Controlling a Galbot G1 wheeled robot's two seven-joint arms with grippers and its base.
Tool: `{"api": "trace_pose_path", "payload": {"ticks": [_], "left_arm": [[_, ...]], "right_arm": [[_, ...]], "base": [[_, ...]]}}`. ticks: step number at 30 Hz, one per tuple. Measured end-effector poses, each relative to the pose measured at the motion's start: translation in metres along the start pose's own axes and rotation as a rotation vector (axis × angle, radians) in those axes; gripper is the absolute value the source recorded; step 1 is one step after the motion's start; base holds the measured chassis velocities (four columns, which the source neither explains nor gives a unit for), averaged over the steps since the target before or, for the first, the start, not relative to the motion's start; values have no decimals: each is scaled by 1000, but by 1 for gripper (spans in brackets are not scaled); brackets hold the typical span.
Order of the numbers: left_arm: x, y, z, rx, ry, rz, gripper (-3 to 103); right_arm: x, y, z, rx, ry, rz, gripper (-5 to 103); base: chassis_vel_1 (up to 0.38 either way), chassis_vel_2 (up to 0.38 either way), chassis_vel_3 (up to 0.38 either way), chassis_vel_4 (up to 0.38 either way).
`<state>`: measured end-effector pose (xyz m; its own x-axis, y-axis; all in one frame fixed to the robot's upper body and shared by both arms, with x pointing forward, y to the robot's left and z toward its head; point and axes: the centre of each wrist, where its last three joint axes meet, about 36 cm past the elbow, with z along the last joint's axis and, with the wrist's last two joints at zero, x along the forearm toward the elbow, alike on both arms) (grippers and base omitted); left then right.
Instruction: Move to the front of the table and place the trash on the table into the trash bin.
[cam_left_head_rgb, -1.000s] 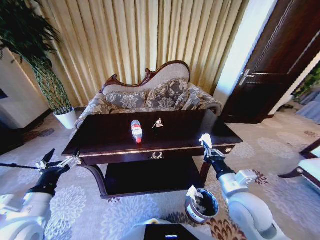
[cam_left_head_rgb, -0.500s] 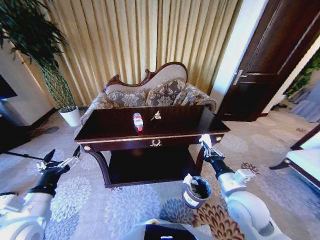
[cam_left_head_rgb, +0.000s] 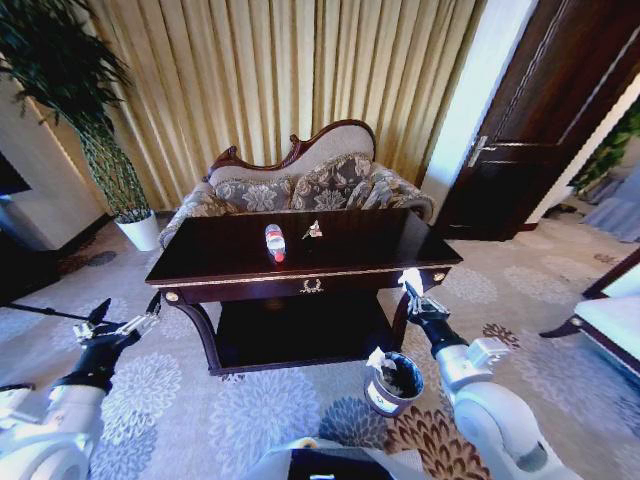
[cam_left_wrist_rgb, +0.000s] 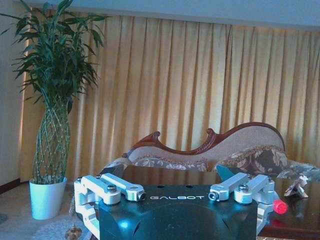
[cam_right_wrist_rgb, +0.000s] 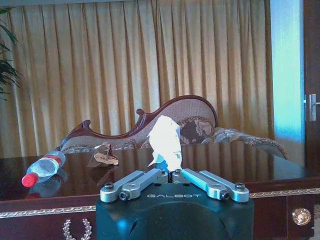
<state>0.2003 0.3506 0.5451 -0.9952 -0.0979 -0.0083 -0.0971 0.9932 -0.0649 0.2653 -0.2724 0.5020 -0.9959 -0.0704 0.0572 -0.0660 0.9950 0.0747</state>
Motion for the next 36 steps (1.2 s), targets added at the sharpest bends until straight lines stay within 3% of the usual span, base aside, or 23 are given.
{"api": "trace_pose_path", "payload": {"ticks": [36], "left_arm": [[0,0,0,0,0,0,100]], "right_arm": [[0,0,0,0,-1,0,0]], "base": [[0,0,0,0]]}}
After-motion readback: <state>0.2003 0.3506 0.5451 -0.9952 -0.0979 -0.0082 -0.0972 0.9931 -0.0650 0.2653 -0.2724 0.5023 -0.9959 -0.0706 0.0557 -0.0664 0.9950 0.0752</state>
